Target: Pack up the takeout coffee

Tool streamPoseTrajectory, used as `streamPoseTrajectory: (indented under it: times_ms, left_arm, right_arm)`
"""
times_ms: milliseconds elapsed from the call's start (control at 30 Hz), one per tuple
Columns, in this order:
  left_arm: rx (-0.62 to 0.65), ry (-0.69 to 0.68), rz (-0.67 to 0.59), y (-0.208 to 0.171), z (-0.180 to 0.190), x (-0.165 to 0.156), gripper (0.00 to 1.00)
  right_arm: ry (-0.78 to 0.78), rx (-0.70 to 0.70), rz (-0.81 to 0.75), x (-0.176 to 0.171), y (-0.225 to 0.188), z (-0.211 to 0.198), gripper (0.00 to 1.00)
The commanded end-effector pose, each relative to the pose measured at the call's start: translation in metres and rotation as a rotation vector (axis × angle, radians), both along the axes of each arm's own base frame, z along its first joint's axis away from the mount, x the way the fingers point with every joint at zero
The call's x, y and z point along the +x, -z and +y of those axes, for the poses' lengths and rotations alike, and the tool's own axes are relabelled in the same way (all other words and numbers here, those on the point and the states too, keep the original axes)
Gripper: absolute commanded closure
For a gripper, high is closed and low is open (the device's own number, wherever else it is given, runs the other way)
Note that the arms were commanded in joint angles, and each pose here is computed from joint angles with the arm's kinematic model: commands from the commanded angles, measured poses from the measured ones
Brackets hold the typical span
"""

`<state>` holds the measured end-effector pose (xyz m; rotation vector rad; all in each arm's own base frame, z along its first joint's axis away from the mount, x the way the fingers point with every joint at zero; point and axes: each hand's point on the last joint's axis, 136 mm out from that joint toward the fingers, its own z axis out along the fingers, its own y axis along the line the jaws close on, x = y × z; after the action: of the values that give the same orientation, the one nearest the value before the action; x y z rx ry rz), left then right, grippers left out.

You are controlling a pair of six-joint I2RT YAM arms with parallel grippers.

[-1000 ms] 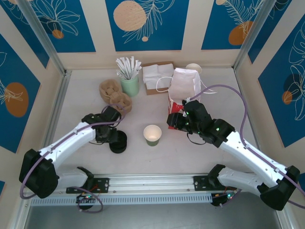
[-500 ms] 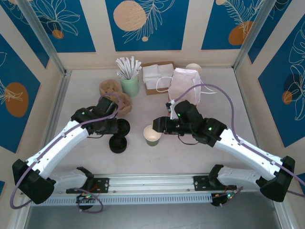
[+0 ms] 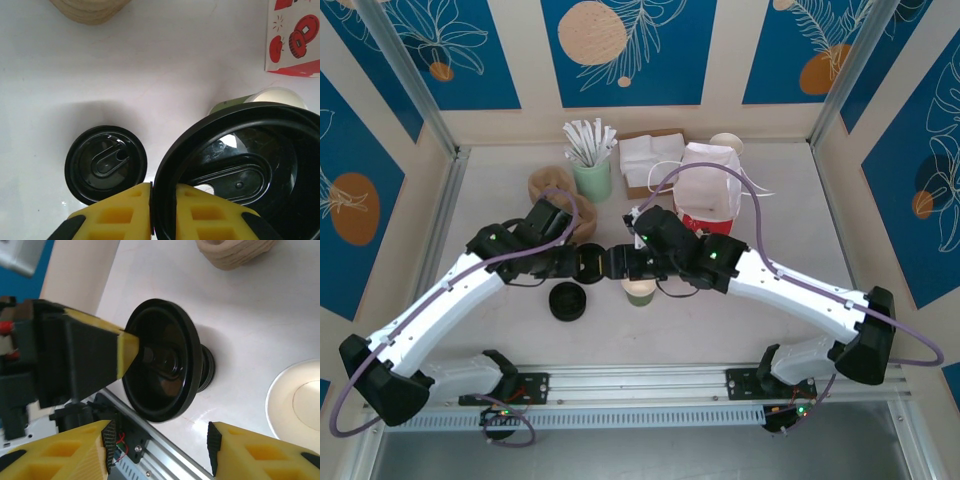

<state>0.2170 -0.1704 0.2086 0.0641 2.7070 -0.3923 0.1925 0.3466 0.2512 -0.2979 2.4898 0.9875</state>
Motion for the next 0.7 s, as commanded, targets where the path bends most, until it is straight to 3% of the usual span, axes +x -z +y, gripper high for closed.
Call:
streamPoseTrajectory:
  times_ms: [0, 467, 667]
  left_arm:
    - [-0.066, 0.002, -0.031, -0.017, -0.007, -0.003, 0.84]
    - [-0.084, 0.016, -0.035, -0.020, -0.008, -0.008, 0.84]
    - [-0.097, 0.016, -0.046, -0.024, -0.008, -0.008, 0.84]
  right_arm:
    - [0.031, -0.040, -0.026, 0.006, -0.002, -0.004, 0.46]
    - [0.014, -0.014, 0.009, 0.012, -0.002, 0.017, 0.48]
    - [0.022, -0.018, 0.029, 0.016, 0.002, 0.018, 0.54]
